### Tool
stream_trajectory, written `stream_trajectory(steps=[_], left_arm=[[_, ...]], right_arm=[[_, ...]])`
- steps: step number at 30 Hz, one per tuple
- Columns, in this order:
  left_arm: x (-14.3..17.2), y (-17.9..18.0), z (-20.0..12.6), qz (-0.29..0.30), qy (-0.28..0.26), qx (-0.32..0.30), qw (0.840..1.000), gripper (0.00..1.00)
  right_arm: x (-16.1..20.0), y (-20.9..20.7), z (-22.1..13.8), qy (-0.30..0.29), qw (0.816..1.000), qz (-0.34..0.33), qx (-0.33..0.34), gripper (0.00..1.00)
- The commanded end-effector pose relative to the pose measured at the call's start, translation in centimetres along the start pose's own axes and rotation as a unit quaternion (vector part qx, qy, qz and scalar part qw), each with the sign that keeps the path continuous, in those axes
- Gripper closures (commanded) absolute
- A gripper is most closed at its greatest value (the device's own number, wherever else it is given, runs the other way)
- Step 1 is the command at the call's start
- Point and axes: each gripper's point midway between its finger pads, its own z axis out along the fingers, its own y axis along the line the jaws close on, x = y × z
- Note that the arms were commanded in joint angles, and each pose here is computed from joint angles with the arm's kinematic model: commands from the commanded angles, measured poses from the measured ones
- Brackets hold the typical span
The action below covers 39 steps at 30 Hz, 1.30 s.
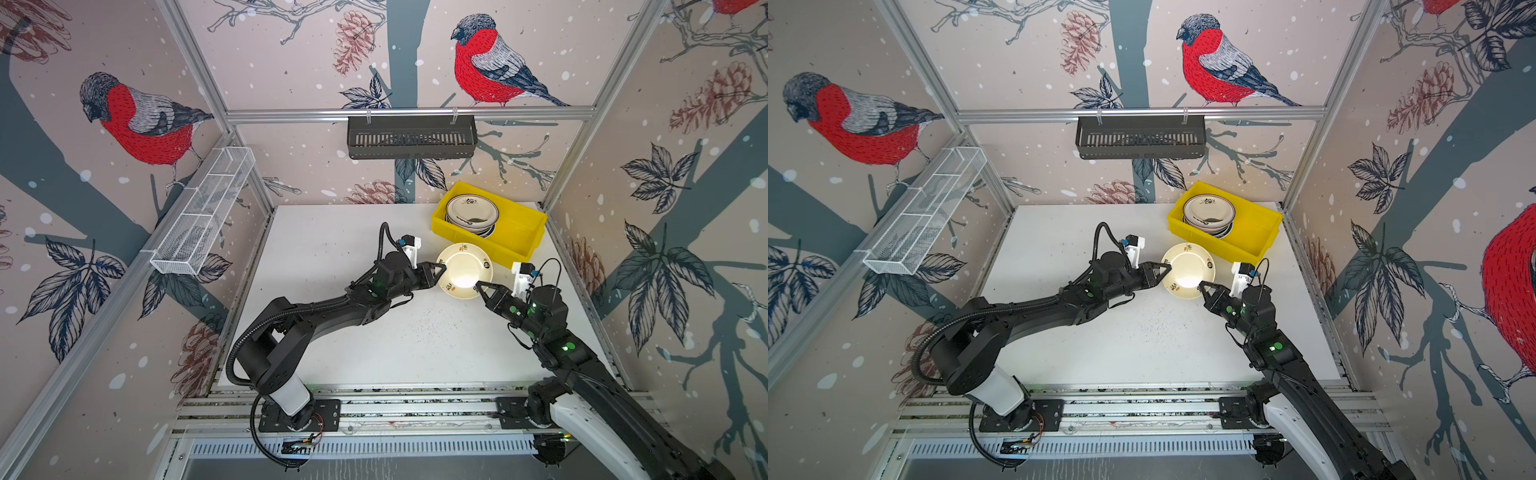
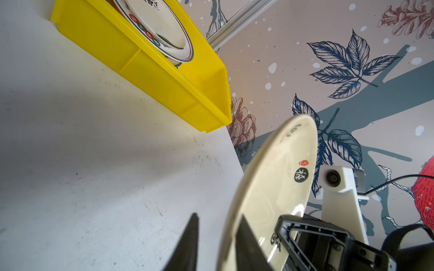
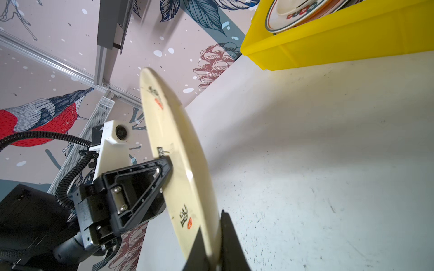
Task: Place the plates into the plastic bin on the countertop
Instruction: Place the plate in the plastic bin.
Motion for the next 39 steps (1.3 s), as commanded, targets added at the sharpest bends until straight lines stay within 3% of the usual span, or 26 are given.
stream_trajectory(steps=[1, 6, 10, 11, 12, 23, 29, 39], left_arm=[[-0.8, -0.9, -0.1, 0.006, -0.014, 0.012, 1.0, 0.4], [-1.2, -1.2, -0.5, 0.022, -0.021, 0.006, 1.0, 0.23], [-1.6, -1.1, -0.9, 0.033, -0.029, -0.005, 0.999, 0.17], [-1.6, -1.1, -1.0, 0.035, -0.03, -0.006, 0.999, 0.05], [-1.7, -1.1, -1.1, 0.036, -0.03, -0.008, 0.999, 0.02], [-2.9, -1.6, -2.8, 0.062, -0.053, -0.033, 0.996, 0.02], [-3.8, -1.6, -5.0, 0.093, -0.078, -0.059, 0.991, 0.02], [-4.4, -0.9, -9.8, 0.128, -0.119, -0.105, 0.979, 0.02]], right_arm=[[-0.6, 1.0, -0.1, -0.007, 1.0, -0.011, -0.012, 0.99], [-0.6, 0.3, -0.2, -0.006, 1.0, -0.009, 0.009, 1.0], [-0.6, 0.5, -0.2, -0.006, 1.0, -0.007, 0.005, 1.0], [-0.7, 0.5, -0.2, -0.006, 1.0, -0.006, 0.005, 1.0], [-0.7, 0.6, -0.2, -0.007, 1.0, -0.005, 0.004, 1.0], [-1.9, 1.8, -0.6, -0.016, 1.0, 0.0, 0.004, 1.0], [-3.0, 1.3, 0.2, -0.01, 0.999, 0.0, 0.04, 1.0], [-9.0, 0.7, 2.6, -0.026, 0.998, -0.002, 0.053, 1.0]])
